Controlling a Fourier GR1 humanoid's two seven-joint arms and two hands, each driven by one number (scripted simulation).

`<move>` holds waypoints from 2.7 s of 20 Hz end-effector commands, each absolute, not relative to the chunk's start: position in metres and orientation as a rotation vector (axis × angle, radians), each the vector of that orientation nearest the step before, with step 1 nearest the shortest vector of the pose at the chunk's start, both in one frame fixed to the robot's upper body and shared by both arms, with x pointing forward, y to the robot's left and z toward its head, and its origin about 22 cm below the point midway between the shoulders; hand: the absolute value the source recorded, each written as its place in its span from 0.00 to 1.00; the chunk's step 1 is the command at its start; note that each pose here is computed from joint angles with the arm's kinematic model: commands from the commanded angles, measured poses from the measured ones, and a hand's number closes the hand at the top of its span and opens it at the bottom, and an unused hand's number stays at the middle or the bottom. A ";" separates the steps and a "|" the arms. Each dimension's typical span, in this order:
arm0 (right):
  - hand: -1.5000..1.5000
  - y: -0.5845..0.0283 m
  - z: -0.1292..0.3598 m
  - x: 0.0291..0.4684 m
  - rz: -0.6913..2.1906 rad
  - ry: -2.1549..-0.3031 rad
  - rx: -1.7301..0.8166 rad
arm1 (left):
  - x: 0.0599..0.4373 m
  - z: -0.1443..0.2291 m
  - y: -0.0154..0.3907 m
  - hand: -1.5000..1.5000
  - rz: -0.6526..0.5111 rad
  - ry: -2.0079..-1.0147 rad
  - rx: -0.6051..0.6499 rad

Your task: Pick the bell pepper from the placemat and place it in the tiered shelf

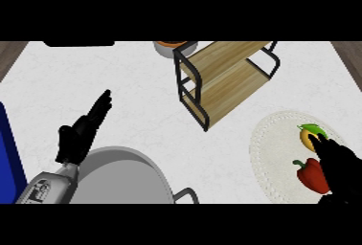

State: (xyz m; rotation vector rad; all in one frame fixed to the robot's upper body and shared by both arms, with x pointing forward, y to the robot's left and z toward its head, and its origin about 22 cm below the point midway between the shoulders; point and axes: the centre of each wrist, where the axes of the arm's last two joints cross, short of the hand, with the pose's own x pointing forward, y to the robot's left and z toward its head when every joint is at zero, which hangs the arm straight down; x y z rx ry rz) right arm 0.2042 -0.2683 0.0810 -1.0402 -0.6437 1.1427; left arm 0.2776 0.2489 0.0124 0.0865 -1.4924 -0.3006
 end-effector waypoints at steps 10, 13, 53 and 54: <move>0.00 -0.277 0.049 0.217 1.190 -0.589 -1.040 | 0.251 -0.025 0.242 0.50 -0.294 -1.319 0.097; 0.00 -0.277 0.034 0.219 1.171 -0.598 -1.032 | 0.244 -0.025 0.255 0.50 -0.288 -1.316 0.091; 1.00 -0.396 0.255 0.301 0.914 -1.742 -0.760 | 0.240 -0.023 0.258 0.50 -0.274 -1.317 0.102; 1.00 -0.390 0.262 0.305 0.895 -1.724 -0.765 | 0.243 -0.014 0.256 0.50 -0.298 -1.328 0.105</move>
